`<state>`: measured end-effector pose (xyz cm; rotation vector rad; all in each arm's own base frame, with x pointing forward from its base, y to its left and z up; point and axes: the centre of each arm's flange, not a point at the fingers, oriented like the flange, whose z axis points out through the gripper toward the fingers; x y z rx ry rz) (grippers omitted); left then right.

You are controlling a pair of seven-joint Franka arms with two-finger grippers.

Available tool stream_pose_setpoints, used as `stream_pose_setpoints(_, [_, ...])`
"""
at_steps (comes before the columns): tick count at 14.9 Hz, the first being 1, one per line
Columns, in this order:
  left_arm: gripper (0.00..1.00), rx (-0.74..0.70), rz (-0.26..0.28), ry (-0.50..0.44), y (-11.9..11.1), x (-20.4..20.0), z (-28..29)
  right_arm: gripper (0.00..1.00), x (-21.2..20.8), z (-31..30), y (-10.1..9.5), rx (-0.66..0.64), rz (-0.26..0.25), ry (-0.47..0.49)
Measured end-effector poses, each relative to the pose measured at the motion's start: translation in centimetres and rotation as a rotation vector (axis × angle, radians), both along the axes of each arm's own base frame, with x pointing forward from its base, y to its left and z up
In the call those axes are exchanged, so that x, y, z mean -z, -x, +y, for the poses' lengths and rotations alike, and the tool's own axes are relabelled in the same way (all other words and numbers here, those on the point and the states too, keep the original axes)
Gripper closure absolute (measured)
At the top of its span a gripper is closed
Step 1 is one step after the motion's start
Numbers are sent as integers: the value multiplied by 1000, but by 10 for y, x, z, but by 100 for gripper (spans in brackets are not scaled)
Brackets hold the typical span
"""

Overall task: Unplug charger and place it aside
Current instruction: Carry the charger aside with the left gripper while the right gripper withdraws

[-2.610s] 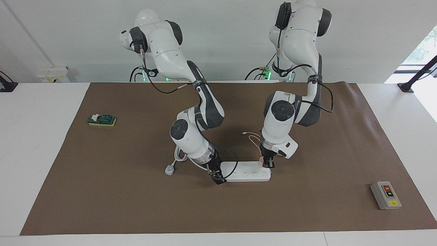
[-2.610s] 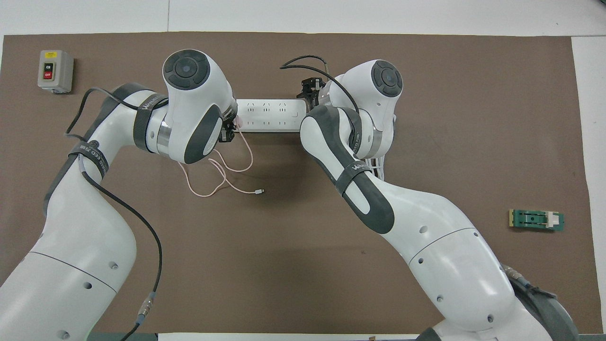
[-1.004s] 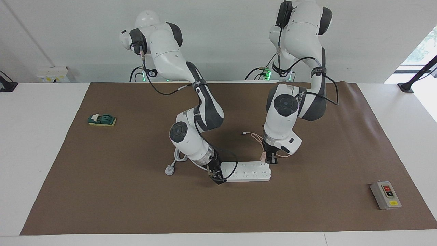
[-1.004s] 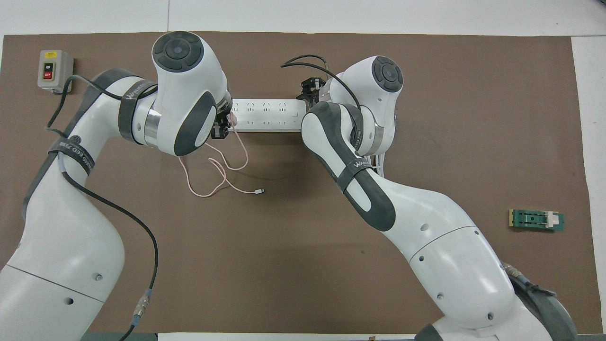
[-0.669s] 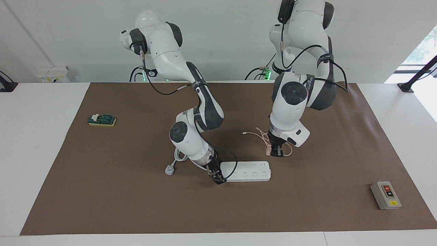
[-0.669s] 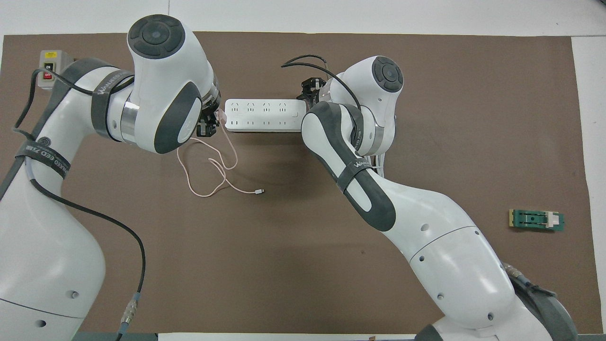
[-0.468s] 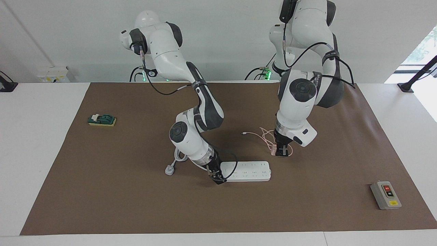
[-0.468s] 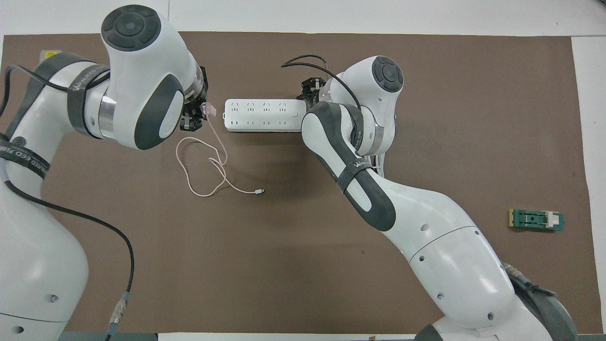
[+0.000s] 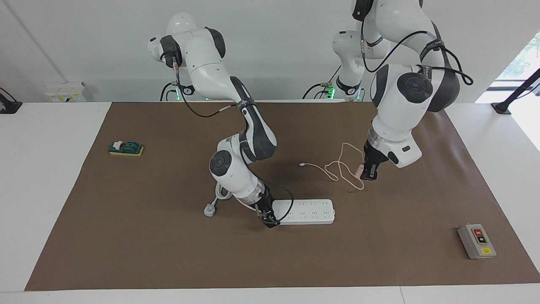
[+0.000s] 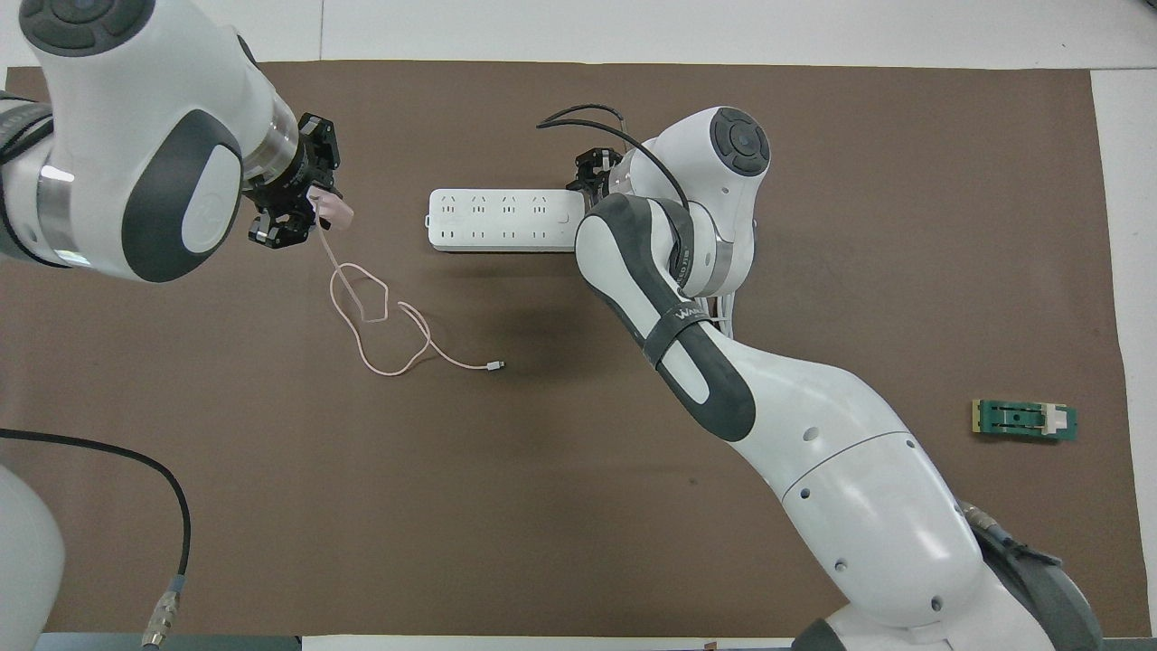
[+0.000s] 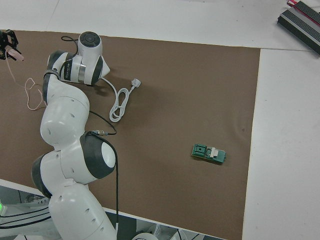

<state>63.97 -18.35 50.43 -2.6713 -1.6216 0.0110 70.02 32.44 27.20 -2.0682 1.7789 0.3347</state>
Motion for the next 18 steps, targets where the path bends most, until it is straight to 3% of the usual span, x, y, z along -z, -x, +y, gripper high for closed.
stream_pose_setpoints(4, [69, 188, 38, 18, 8, -29, 51, 0, -15, -5, -3, -2, -12, 4])
stream_pose_setpoints(8, [69, 392, 62, 31, 19, -56, 104, 0, -80, -55, -9, -67, -22, 62])
stream_pose_setpoints(12, [69, 595, 73, 48, 23, -62, 141, 0, -129, -111, 10, -267, 22, 158])
stream_pose_setpoints(14, [69, 818, 99, 82, 25, -46, 163, 0, -174, -154, 32, -457, 20, 249])
stream_pose_setpoints(18, [69, 1007, 77, 131, 25, 19, 196, 0, -241, -226, 62, -729, -9, 342])
